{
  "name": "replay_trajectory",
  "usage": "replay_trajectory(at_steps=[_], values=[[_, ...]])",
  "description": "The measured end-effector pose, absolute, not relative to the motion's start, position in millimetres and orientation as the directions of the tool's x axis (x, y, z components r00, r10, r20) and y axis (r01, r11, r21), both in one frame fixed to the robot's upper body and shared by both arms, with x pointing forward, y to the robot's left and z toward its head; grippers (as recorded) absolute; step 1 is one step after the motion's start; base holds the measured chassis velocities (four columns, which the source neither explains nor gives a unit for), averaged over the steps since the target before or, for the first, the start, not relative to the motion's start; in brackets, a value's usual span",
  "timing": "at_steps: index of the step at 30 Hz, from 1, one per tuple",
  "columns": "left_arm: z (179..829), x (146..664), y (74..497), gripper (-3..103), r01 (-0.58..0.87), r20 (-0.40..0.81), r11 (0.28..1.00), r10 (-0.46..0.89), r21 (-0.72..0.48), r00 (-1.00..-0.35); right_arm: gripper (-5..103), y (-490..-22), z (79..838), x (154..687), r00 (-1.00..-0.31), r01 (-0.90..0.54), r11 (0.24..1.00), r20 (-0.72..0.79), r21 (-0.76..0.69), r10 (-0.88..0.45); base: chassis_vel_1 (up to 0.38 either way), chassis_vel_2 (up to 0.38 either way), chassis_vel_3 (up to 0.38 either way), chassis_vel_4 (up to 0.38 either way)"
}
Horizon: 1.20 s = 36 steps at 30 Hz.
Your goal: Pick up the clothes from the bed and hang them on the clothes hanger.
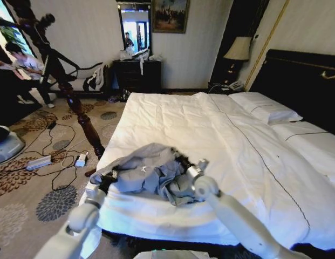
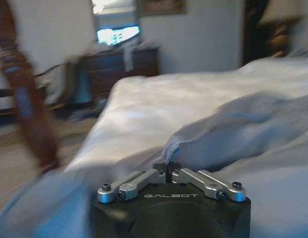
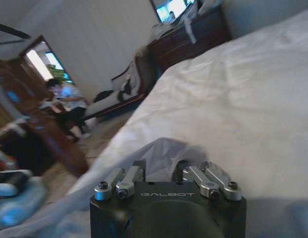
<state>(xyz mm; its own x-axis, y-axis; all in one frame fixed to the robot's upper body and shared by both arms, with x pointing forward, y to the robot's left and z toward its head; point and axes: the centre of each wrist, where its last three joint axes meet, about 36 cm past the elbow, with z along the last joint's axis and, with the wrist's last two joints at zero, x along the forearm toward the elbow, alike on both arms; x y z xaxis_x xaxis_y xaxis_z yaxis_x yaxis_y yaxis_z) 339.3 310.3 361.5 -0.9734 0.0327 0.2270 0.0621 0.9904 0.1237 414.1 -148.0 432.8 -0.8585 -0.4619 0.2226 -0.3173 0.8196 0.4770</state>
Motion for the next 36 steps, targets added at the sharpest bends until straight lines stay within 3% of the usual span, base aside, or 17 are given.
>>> replay_trajectory(at_steps=[1,3,4,5,6,8,10,11,12,13,16,19,27,36], values=[[357.2,340.2,317.7,0,0.008,0.227,0.99,-0.025,0.144,-0.973,36,-144.6,435.1,409.1,-0.85,-0.327,0.797,0.211,0.508,-0.483,0.0,0.0,0.0,0.0],[355.1,341.0,323.8,0,-0.035,0.226,0.987,-0.07,0.155,-0.972,36,-143.1,437.2,406.0,-0.847,-0.337,0.773,0.185,0.538,-0.498,0.0,0.0,0.0,0.0],[353.4,342.3,338.0,0,-0.115,0.219,0.978,-0.153,0.174,-0.964,46,-143.9,442.8,402.2,-0.853,-0.369,0.723,0.096,0.584,-0.513,0.0,0.0,0.0,0.0],[354.2,343.1,347.1,0,-0.16,0.211,0.97,-0.197,0.181,-0.957,46,-146.0,445.5,400.5,-0.858,-0.391,0.695,0.034,0.604,-0.512,0.0,0.0,0.0,0.0],[354.2,343.1,347.1,0,-0.16,0.211,0.97,-0.197,0.181,-0.957,46,-146.0,445.5,400.5,-0.858,-0.391,0.695,0.034,0.604,-0.512,0.0,0.0,0.0,0.0],[356.0,343.9,357.7,0,-0.209,0.202,0.961,-0.244,0.18,-0.948,57,-149.9,449.9,399.3,-0.863,-0.412,0.664,-0.035,0.624,-0.503,0.0,0.0,0.0,0.0],[357.3,344.4,363.3,0,-0.231,0.194,0.957,-0.263,0.174,-0.945,57,-153.3,453.3,399.1,-0.868,-0.416,0.647,-0.068,0.639,-0.491,0.0,0.0,0.0,0.0],[360.7,345.9,371.6,0,-0.258,0.17,0.953,-0.285,0.161,-0.944,68,-159.6,458.4,399.1,-0.883,-0.397,0.616,-0.1,0.68,-0.459,0.0,0.0,0.0,0.0],[361.8,346.6,373.0,0,-0.264,0.163,0.952,-0.288,0.154,-0.944,68,-162.1,459.5,399.3,-0.891,-0.381,0.606,-0.102,0.698,-0.442,0.0,0.0,0.0,0.0],[363.7,348.8,372.9,0,-0.27,0.153,0.954,-0.289,0.133,-0.945,79,-169.9,459.1,398.2,-0.916,-0.318,0.593,-0.077,0.74,-0.394,0.0,0.0,0.0,0.0],[365.9,351.2,371.0,0,-0.27,0.145,0.956,-0.286,0.119,-0.947,84,-178.4,454.9,393.6,-0.932,-0.258,0.607,-0.027,0.752,-0.362,0.0,0.0,0.0,0.0],[370.3,355.7,367.4,0,-0.268,0.131,0.958,-0.279,0.099,-0.951,98,-191.5,448.6,365.6,-0.92,-0.15,0.649,0.135,0.746,-0.368,0.0,0.0,0.0,0.0],[375.4,354.1,368.2,0,-0.281,0.125,0.955,-0.292,0.095,-0.948,100,-180.3,428.8,307.8,-0.818,-0.131,0.639,0.281,0.758,-0.501,0.0,0.0,0.0,0.0],[378.1,342.1,355.0,0,-0.263,0.125,0.96,-0.273,0.093,-0.954,100,-169.4,399.1,319.0,-0.775,-0.158,0.7,0.352,0.697,-0.525,0.0,0.0,0.0,0.0]])
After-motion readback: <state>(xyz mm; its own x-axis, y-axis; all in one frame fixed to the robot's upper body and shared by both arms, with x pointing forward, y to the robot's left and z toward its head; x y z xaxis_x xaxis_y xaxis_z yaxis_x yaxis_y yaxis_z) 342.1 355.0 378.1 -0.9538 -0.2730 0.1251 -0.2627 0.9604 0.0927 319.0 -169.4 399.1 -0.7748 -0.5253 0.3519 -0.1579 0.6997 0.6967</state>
